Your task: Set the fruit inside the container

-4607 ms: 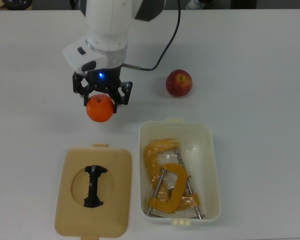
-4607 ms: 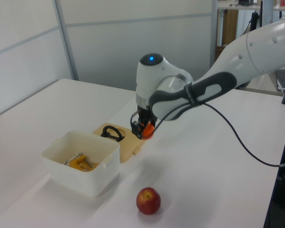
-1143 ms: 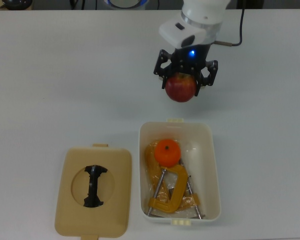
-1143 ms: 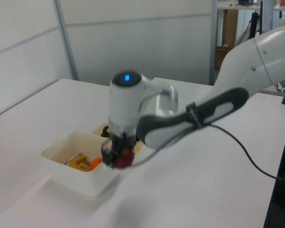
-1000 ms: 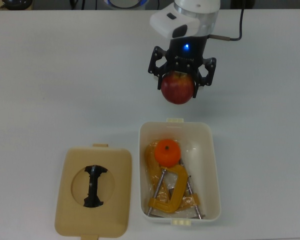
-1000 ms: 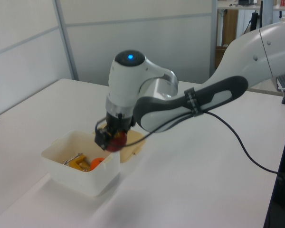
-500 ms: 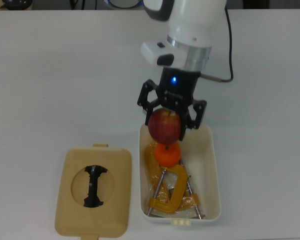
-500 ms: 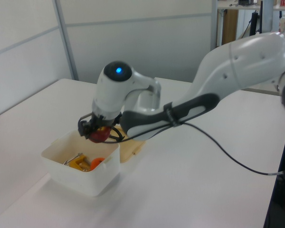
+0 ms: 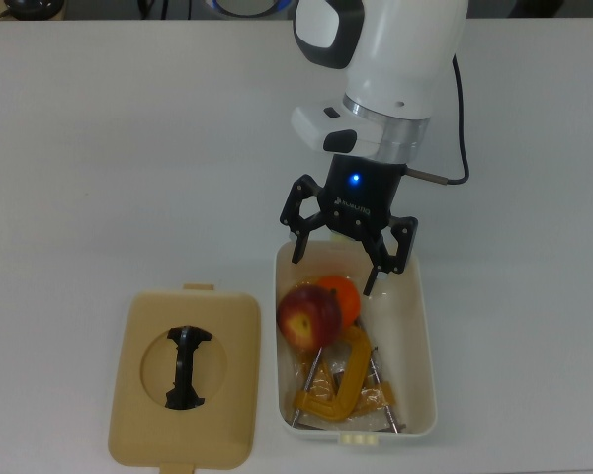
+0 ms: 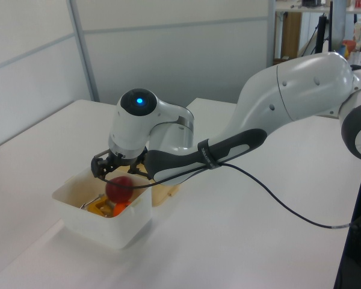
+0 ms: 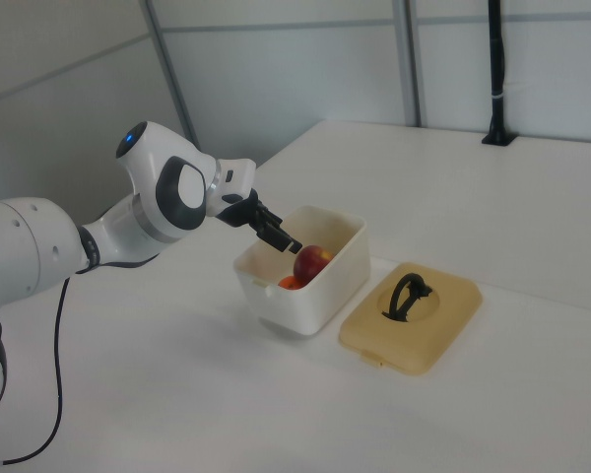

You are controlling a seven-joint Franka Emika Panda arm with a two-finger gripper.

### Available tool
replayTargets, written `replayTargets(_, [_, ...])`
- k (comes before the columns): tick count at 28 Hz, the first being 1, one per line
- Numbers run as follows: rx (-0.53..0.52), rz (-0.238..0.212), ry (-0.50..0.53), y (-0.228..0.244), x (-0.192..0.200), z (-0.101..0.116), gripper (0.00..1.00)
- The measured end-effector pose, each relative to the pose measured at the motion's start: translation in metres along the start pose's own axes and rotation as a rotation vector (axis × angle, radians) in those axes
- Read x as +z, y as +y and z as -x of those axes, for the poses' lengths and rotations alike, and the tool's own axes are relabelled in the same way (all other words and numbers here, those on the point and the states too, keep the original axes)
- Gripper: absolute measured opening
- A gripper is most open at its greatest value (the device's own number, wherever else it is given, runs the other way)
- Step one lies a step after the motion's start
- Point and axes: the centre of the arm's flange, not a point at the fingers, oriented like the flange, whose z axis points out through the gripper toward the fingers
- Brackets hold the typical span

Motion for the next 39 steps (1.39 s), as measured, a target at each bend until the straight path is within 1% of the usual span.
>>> replayTargets(2, [-0.018,0.027,-0.021,0.005,-0.003,-0.001,1.00])
replayTargets(3, [-0.034,0.034,-0.048,0.011,-0.006,-0.002,1.00])
replayTargets(5, [-0.059,0.032,-0.106,0.022,-0.012,-0.005,1.00])
replayTargets(7, [-0.107,0.027,-0.190,0.039,-0.017,-0.010,1.00])
replayTargets(8, [-0.146,0.027,-0.255,0.054,-0.022,-0.014,1.00])
replayTargets(11, [-0.239,0.023,-0.386,0.091,-0.032,-0.025,1.00])
replayTargets(13, [-0.321,0.010,-0.475,0.125,-0.044,-0.036,1.00])
replayTargets(17, [-0.426,-0.002,-0.570,0.182,-0.063,-0.054,1.00])
replayTargets(20, [-0.471,-0.012,-0.603,0.224,-0.077,-0.070,1.00])
replayTargets(25, [-0.501,-0.018,-0.616,0.279,-0.099,-0.088,1.00])
replayTargets(27, [-0.501,-0.019,-0.617,0.291,-0.105,-0.092,1.00])
replayTargets(31, [-0.497,-0.024,-0.608,0.309,-0.120,-0.098,1.00])
replayTargets(36, [-0.493,-0.030,-0.606,0.313,-0.136,-0.099,1.00])
replayTargets(39, [-0.494,-0.031,-0.606,0.313,-0.138,-0.099,1.00])
